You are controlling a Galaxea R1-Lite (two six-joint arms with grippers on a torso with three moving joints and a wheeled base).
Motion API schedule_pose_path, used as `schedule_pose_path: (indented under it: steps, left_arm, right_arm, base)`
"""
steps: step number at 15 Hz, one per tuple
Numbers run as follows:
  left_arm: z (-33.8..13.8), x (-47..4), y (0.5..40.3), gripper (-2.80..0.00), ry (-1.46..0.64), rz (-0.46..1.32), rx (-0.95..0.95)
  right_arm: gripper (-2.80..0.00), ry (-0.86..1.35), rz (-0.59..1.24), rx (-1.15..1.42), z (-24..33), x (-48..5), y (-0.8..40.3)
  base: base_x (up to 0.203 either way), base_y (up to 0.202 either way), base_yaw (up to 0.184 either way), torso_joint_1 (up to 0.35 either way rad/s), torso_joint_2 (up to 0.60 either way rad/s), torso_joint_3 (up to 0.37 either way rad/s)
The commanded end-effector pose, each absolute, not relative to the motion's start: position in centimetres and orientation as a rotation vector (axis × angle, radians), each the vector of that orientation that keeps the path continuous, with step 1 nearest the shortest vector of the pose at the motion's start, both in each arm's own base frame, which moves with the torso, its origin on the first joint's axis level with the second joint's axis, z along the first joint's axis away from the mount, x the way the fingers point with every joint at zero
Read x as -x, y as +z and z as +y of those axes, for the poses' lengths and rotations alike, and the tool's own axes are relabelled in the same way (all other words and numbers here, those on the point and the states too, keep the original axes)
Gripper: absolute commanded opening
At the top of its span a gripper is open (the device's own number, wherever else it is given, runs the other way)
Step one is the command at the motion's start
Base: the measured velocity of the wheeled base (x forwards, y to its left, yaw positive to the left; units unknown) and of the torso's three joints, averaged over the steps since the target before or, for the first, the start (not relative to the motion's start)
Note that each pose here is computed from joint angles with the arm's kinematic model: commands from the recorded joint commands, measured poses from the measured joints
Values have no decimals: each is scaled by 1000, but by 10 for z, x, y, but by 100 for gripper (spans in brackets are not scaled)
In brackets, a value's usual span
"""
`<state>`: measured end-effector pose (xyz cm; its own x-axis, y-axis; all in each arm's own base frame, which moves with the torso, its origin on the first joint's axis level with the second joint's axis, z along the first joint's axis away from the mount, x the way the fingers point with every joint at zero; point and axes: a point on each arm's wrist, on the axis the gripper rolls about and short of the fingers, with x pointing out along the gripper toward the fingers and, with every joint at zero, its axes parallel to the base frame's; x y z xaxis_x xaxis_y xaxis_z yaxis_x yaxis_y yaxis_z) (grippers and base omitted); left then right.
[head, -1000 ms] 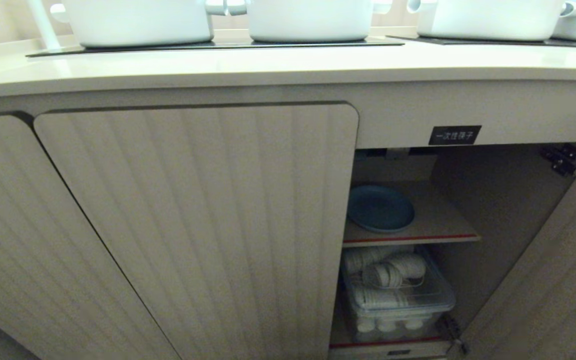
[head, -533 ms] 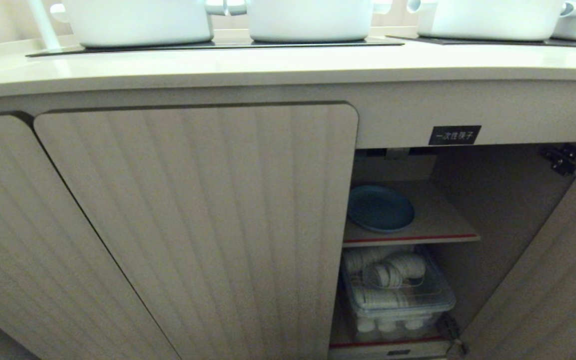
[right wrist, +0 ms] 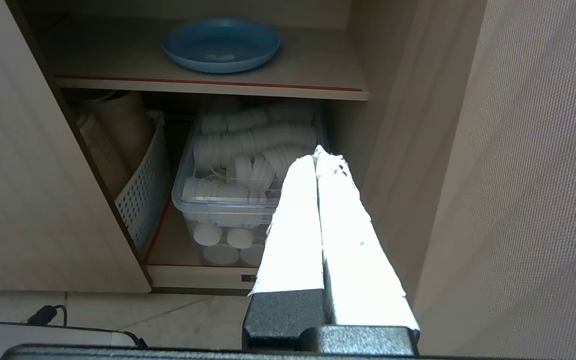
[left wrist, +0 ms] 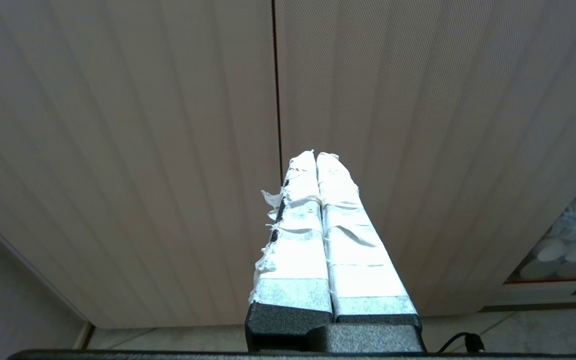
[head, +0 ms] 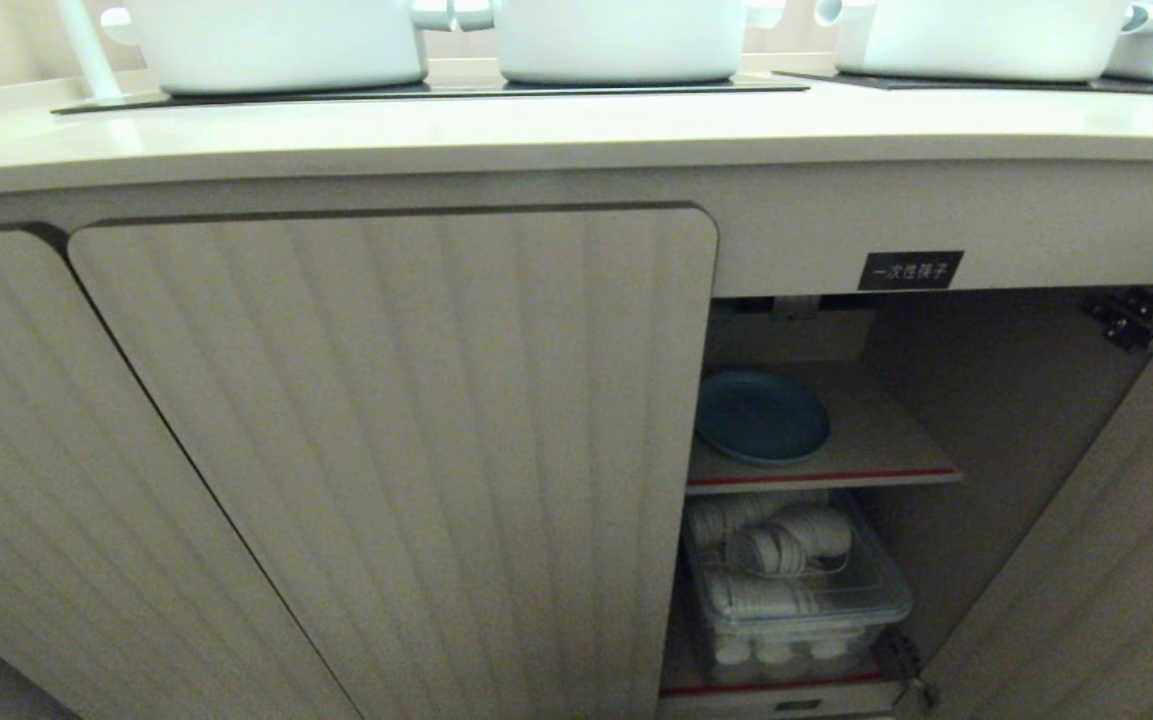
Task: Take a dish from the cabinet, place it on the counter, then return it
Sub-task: Close the cabinet door
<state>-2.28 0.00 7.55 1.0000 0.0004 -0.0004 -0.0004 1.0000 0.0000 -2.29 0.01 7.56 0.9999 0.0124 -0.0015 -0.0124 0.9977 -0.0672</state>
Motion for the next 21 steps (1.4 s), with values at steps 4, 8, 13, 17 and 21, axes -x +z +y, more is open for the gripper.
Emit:
schedule_pose_path:
  steps: [4, 8, 13, 17, 21]
  left_arm:
    - [0, 23, 75, -280, 0, 0, 0]
    - [0, 23, 75, -280, 1, 0, 0]
    - [0, 23, 75, -280, 0, 0, 0]
    - [0, 23, 75, -280, 0, 0, 0]
    - [0, 23, 75, -280, 0, 0, 0]
  right_arm:
    - [-280, 12, 1, 79, 0, 23, 76]
    - [-280, 12, 3, 75, 0, 23, 75]
    - [-280, 12, 3, 78, 0, 23, 75]
    - [-280, 12, 1, 75, 0, 23, 75]
    - [-280, 12, 0, 61, 0, 23, 76]
  base:
    - [0, 0, 0, 0, 0, 0]
    - [0, 0, 0, 0, 0, 0]
    - [0, 0, 0, 0, 0, 0]
    - [0, 0, 0, 0, 0, 0]
    - [0, 0, 0, 0, 0, 0]
